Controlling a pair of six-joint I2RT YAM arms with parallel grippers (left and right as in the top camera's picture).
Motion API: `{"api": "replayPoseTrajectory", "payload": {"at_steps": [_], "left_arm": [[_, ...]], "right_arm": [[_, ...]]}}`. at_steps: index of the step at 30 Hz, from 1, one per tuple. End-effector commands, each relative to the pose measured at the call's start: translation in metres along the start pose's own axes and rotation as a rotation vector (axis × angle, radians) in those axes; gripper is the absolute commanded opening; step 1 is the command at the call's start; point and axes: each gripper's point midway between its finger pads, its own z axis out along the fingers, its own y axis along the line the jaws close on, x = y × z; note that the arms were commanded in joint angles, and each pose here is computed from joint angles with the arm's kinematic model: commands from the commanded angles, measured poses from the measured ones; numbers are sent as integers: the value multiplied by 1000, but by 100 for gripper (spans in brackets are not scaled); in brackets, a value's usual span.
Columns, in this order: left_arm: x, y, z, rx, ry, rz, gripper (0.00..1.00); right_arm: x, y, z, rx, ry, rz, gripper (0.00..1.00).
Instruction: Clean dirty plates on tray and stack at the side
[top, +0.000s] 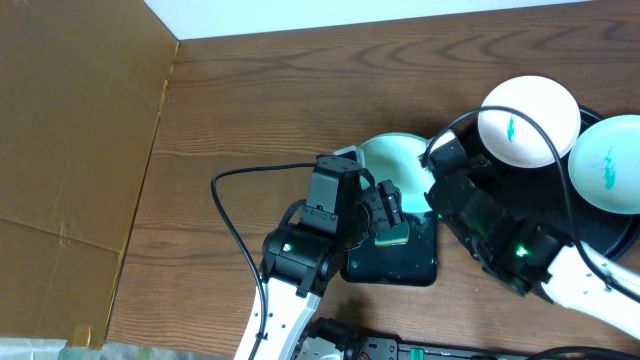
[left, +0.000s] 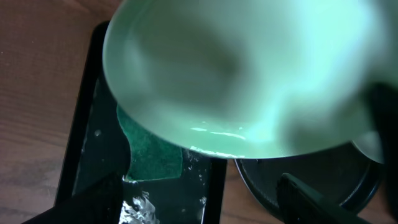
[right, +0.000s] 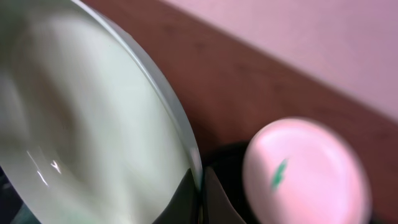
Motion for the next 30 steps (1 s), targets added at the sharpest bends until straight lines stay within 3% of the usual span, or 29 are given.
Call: {"api": "replayPoseTrajectory", "payload": {"at_steps": [1,30], "left_arm": [[-5,-3,-5,10,-17,8,79],[-5,-3,-5,10,-17,8,80]], "right_arm": [[-24,-23,-21,152,-71,-109,1],[-41,-21,-30,199,-129,-192,1]]}}
